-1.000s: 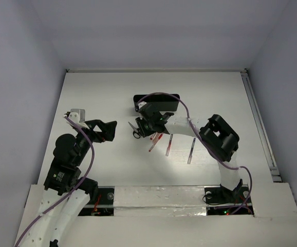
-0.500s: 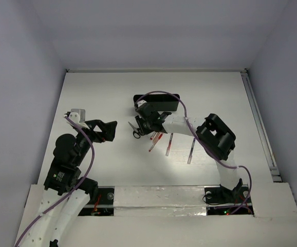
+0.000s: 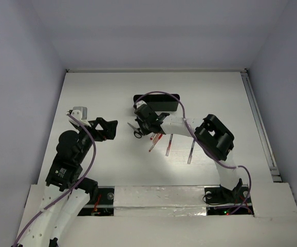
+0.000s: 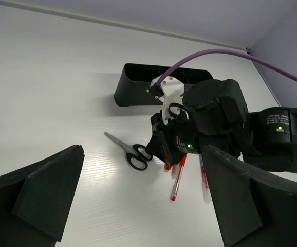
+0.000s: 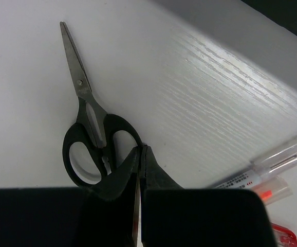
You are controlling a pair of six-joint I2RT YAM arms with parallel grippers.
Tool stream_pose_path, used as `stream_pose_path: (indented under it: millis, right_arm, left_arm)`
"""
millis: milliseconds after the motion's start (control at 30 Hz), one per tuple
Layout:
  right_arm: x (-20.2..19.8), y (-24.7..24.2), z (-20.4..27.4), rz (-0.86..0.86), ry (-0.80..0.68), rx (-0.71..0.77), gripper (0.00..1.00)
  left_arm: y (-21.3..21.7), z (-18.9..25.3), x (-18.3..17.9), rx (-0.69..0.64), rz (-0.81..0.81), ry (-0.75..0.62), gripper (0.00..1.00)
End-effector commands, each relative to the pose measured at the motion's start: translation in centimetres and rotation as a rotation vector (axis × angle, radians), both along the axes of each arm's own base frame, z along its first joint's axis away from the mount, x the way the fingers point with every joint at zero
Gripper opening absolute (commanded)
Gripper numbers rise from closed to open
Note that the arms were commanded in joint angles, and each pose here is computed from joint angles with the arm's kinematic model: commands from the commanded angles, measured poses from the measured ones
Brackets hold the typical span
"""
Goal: Sort the stationery into containers
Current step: Pick up the scissors from the center of the board, then place the stationery in the storage box.
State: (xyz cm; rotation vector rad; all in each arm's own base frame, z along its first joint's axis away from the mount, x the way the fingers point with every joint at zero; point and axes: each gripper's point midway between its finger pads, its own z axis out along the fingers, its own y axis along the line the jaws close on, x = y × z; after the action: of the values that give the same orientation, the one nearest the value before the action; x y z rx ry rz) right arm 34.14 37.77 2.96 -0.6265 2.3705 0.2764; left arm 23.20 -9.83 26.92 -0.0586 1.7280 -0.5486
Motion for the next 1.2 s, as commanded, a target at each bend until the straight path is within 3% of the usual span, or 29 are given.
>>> stream_pose_path:
  millis: [0,433,800,933,1033,1167]
  right_arm:
    - [-0.3,0.8,1.3,0.025,-0.025,0.014,0.0]
    - [-0.5,2.8,13.3,0.069,-0.191,0.32,0.0]
    - [-3.0,3.2,18.3,0.156,-0.198,0.473,0.0]
    - [-3.9,3.3,18.7,0.187,-0.184,0.491,0.0]
    - [-4.5,3.2,18.9,0.202,-0.173,0.513,0.0]
    - [-5.2,3.2,19.2,0.216,-0.157,0.538,0.0]
  left_arm:
    - [0.3,1.2,0.3,-0.025,0.024,-0.033,0.99]
    - [-1.0,1.0,0.3,-0.036,-0.047,-0.023,0.98]
    - [-3.4,-1.7,1.7,-0.159,-0.098,0.1,0.99]
    - [-4.1,-2.5,2.5,-0.213,-0.1,0.115,0.92]
    - [-4.4,-3.1,3.2,-0.247,-0.095,0.121,0.82]
    - [-4.8,-4.4,4.0,-0.264,-0.089,0.143,0.78]
